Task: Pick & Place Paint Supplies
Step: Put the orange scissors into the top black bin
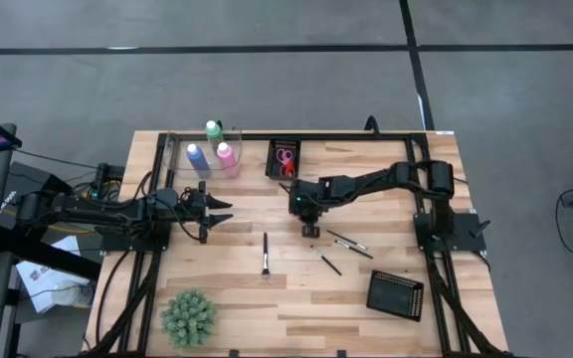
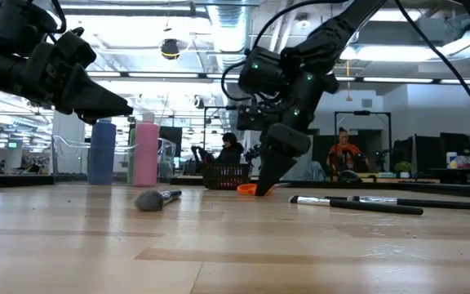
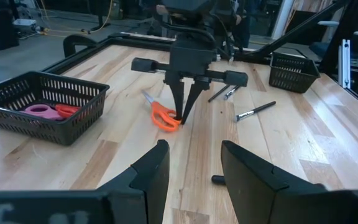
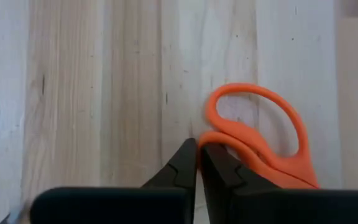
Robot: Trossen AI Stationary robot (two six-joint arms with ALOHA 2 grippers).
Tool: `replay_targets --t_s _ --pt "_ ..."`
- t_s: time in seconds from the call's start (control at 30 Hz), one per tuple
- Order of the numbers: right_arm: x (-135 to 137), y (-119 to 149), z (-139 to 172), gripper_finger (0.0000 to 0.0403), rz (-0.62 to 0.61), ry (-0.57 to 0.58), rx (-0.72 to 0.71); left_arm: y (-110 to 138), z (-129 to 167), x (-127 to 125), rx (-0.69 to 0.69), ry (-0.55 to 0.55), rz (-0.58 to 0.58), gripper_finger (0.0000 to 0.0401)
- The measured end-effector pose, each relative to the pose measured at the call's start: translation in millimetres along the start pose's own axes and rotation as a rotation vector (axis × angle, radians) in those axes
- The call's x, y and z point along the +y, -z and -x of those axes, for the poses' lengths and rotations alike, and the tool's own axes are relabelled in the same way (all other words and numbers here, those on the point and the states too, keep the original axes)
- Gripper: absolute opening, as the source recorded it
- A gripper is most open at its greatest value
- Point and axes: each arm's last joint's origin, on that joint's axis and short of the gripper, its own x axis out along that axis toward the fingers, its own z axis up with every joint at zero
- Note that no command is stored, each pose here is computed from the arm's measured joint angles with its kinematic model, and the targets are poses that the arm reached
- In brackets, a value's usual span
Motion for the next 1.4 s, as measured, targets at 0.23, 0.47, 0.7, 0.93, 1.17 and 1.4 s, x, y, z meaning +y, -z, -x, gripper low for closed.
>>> replay_targets --t_s 0.23,0.47,0.7,0.93,1.17,1.4 --pt "24 -5 -1 0.0001 0.053 0.055 -0.023 0 0 0 0.000 0.000 0.003 0.0139" --pt "60 -21 4 0.0000 0.132 0.071 -0.184 0 0 0 0.001 0.000 0.004 0.0139" --pt "78 -40 11 0.0001 0.160 0.161 -0.397 1 0 0 0.006 -0.004 0.004 0.0139" --pt "71 -56 20 0.0001 0.123 0.180 -0.582 1 0 0 0.008 -0.005 0.019 0.0139" --pt "65 -56 20 0.0000 0.114 0.190 -0.574 2 0 0 0.021 -0.008 0.054 0.0139" --pt "68 -48 15 0.0000 0.088 0.178 -0.491 11 -4 1 0.111 -0.019 0.185 0.0139"
